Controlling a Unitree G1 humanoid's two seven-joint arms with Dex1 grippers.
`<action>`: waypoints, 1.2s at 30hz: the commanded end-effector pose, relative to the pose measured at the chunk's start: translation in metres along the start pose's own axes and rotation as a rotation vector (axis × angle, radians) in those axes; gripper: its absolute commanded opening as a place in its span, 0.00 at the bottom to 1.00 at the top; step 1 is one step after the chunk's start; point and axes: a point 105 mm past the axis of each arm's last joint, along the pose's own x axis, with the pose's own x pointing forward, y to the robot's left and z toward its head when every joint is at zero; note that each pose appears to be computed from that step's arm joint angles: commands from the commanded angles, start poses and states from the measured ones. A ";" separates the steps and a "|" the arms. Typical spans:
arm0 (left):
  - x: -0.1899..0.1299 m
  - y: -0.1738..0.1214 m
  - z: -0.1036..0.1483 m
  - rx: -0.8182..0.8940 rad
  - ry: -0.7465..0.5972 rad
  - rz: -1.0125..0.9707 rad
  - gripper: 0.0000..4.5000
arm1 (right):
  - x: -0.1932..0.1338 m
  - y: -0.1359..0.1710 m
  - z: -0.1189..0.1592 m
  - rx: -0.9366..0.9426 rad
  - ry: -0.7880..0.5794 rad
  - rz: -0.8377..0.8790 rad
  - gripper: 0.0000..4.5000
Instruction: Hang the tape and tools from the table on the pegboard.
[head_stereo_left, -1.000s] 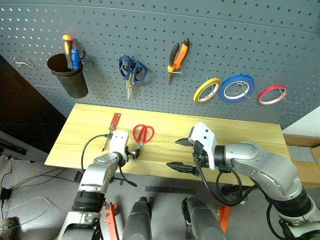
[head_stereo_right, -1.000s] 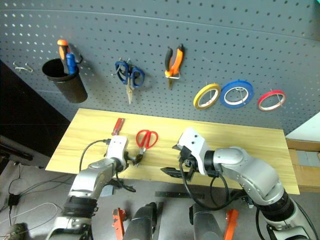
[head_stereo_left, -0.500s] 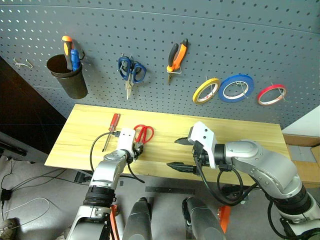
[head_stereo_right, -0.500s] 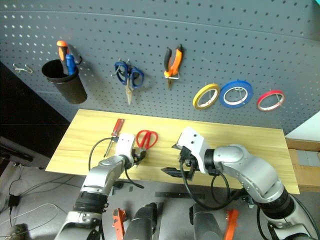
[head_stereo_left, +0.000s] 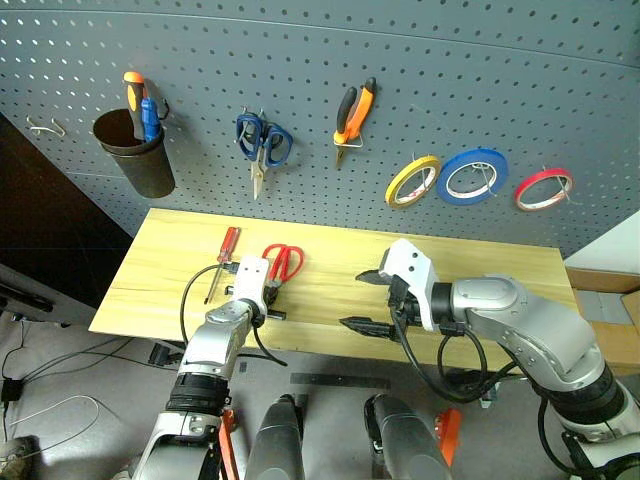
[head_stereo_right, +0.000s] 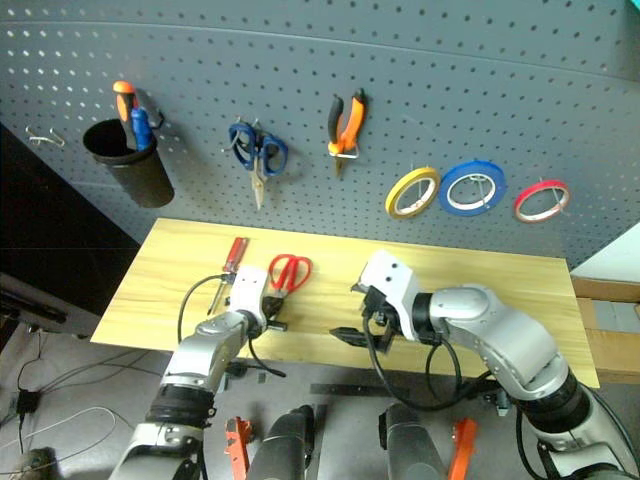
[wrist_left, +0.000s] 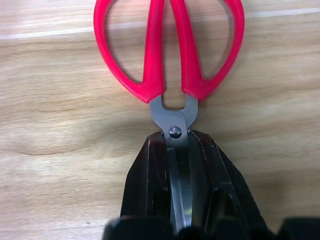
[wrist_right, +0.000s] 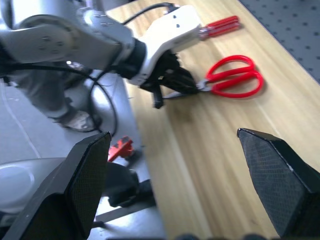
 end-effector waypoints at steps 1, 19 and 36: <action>-0.008 -0.003 -0.003 0.038 -0.029 -0.038 0.05 | -0.009 -0.016 0.021 -0.080 -0.074 -0.092 0.92; -0.108 0.021 0.057 0.306 -0.603 0.040 0.05 | -0.037 -0.030 0.044 -0.198 -0.166 -0.183 0.92; -0.151 0.020 0.122 0.481 -0.909 0.180 0.05 | -0.042 -0.049 0.064 -0.226 -0.243 -0.197 0.92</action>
